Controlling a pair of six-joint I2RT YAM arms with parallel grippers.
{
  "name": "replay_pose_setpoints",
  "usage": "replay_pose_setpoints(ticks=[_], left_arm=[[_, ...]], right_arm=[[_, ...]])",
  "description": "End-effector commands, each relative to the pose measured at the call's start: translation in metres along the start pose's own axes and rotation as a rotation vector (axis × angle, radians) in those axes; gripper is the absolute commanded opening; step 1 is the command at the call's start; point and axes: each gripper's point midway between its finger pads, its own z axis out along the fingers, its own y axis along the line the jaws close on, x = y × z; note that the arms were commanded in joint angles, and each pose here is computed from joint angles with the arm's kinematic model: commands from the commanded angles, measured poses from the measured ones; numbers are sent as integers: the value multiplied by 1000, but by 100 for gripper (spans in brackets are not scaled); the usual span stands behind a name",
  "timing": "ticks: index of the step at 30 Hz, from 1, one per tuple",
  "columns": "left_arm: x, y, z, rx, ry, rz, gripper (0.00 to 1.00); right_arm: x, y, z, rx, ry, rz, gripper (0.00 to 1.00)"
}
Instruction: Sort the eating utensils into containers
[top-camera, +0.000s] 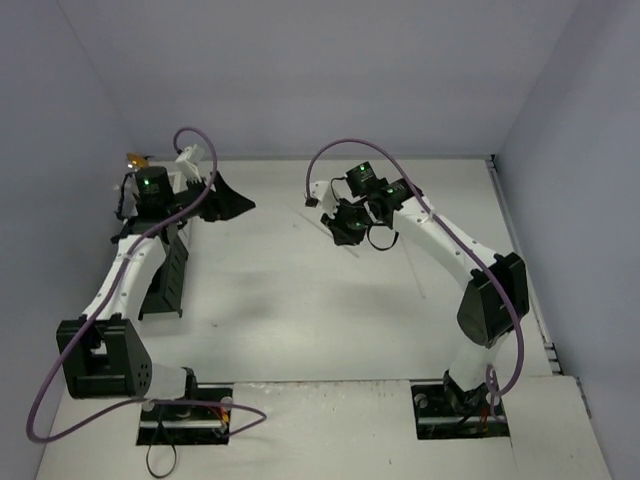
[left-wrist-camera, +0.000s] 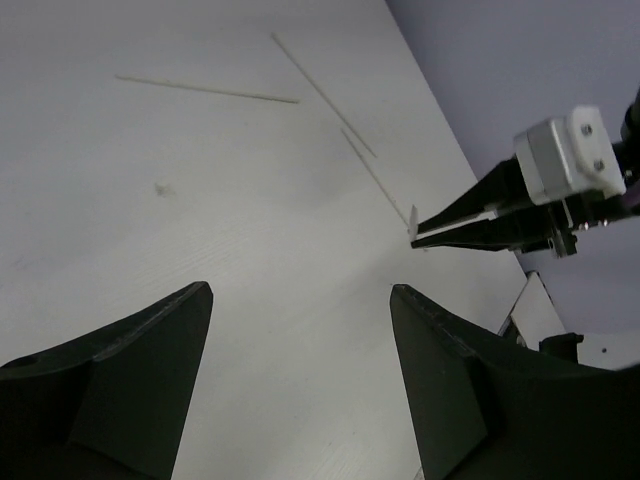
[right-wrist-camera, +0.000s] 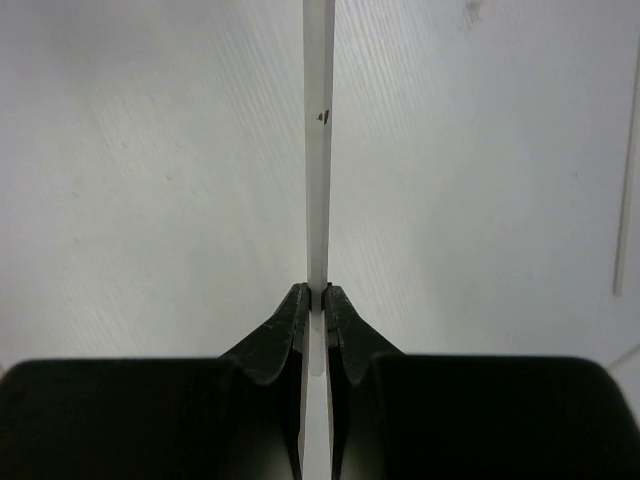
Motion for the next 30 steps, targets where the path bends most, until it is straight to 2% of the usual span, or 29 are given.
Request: replay_pose_setpoints(ticks=[1,5,13,15,17,20,21,23,25,27,29,30], left_arm=[[-14,-71,16,170,-75,189,70],[-4,-89,38,209,-53,167,70],[6,-98,69,221,-23,160,69],[6,-98,73,223,-19,158,58],[4,-97,76,218,-20,149,41],[-2,-99,73,218,-32,134,5],[-4,-99,70,219,-35,124,0],[-10,-93,61,205,-49,83,0],[-19,-90,46,206,-66,53,0],[-34,-84,25,189,-89,41,0],[-40,-62,-7,71,-70,5,0],[-43,-58,-19,41,-67,29,0]], right_arm=[[-50,38,-11,-208,-188,114,0],[-66,42,-9,-266,-228,153,0],[-77,49,-9,-302,-252,169,0],[-78,50,-10,-306,-254,170,0],[-80,52,-12,-306,-260,166,0],[-84,54,-15,-308,-272,162,0],[-85,54,-16,-308,-275,163,0],[-88,54,-20,-303,-284,160,0],[-90,53,-21,-300,-286,169,14],[-90,51,-22,-290,-285,184,48],[-90,49,-23,-276,-283,190,78],[-89,47,-24,-263,-282,188,84]])
